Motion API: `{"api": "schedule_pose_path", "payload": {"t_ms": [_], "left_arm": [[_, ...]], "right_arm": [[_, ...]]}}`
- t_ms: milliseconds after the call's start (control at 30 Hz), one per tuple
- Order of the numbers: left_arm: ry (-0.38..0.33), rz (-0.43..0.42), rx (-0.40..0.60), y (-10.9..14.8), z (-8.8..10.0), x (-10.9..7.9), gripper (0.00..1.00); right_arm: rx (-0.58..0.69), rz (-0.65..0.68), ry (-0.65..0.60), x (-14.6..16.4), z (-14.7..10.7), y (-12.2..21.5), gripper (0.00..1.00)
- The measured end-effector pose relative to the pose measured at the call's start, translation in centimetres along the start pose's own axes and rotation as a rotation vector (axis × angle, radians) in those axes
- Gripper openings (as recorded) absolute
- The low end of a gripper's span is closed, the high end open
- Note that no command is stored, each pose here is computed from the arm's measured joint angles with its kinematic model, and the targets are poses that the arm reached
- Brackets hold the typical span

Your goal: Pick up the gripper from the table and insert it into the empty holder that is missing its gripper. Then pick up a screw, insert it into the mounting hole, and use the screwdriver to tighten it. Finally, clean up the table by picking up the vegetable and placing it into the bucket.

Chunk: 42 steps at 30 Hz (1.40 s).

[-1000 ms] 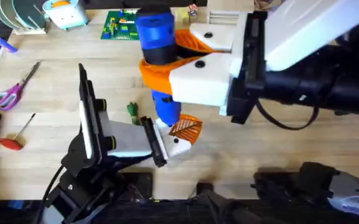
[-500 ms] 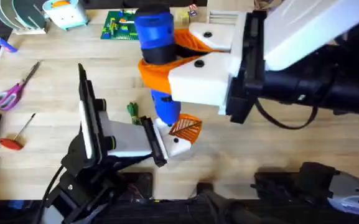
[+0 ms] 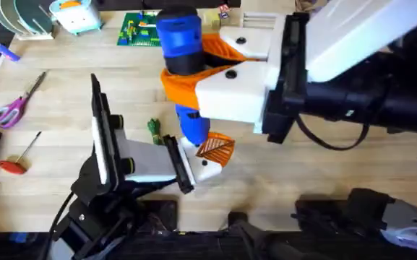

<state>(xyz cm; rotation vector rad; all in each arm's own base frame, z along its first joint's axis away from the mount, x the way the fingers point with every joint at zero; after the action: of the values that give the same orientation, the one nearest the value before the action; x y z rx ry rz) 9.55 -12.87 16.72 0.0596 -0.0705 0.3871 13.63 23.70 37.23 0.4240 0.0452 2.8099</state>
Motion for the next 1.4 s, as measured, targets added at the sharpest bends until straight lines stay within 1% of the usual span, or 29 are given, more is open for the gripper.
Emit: {"api": "schedule_pose_path", "payload": {"t_ms": [933, 1033, 1167, 1233, 1300, 1400], "left_arm": [[0.013, 0.003, 0.000, 0.0, 0.0, 0.0, 0.017], [0.010, 0.003, 0.000, 0.0, 0.0, 0.0, 0.017], [0.009, 0.003, 0.000, 0.0, 0.0, 0.0, 0.017], [0.010, 0.003, 0.000, 0.0, 0.0, 0.0, 0.017], [0.009, 0.003, 0.000, 0.0, 0.0, 0.0, 0.017], [0.009, 0.003, 0.000, 0.0, 0.0, 0.0, 0.017]], "right_arm": [[0.011, 0.005, 0.001, -0.1, -0.2, -0.3, 0.096], [-0.024, -0.007, 0.021, -0.2, 0.5, 0.5, 0.096], [-0.134, -0.048, 0.077, -0.4, 2.7, 2.8, 0.096], [-0.165, -0.083, 0.093, -0.7, 3.3, 4.0, 0.095], [-0.164, -0.103, 0.096, -0.9, 3.3, 4.4, 0.095], [-0.118, -0.163, 0.119, -1.9, 2.6, 4.6, 0.093]]}}
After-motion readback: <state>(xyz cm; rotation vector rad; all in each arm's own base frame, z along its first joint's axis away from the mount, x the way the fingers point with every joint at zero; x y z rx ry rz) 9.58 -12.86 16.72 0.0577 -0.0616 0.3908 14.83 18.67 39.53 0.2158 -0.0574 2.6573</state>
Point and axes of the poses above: each hand's point on the last joint's axis, 136 mm out from that joint toward the fingers, its own y axis back along the fingers, its own x axis along the line the jaws close on, z = x × y, the point moved 8 cm from there along y, back along the fingers, and after that the axes turned 8 degrees about -y, right-handed, at the moved point
